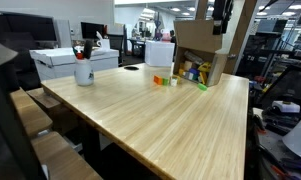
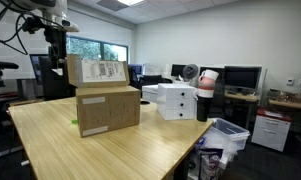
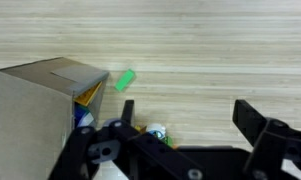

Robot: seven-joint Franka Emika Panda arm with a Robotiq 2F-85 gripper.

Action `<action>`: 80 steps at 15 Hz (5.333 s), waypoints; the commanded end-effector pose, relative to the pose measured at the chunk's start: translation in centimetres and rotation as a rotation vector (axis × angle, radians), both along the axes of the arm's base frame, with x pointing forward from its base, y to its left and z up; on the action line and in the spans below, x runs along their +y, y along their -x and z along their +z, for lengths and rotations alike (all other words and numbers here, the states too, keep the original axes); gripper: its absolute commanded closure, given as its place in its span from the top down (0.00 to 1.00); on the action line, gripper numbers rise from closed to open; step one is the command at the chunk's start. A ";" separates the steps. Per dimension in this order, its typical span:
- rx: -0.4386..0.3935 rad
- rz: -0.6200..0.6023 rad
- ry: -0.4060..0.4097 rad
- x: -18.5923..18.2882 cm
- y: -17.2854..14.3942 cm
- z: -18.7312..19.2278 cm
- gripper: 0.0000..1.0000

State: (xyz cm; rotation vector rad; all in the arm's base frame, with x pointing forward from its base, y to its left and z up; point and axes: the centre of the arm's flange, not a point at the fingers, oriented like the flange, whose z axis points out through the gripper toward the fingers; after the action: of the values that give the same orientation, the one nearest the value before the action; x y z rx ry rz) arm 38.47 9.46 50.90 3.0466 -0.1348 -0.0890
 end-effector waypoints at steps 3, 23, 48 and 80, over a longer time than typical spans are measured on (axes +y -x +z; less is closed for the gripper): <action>-0.036 0.006 -0.098 -1.4 2.2 2.9 1.00; -0.321 -0.596 0.080 -9.3 -4.6 -4.5 1.00; -0.129 -0.499 0.308 -7.4 -4.9 -10.0 0.17; -0.309 -0.453 0.304 -5.7 -5.5 -4.9 1.00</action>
State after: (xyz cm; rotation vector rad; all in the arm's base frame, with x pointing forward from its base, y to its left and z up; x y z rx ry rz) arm 43.27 5.25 46.17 2.6743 -0.7547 0.2764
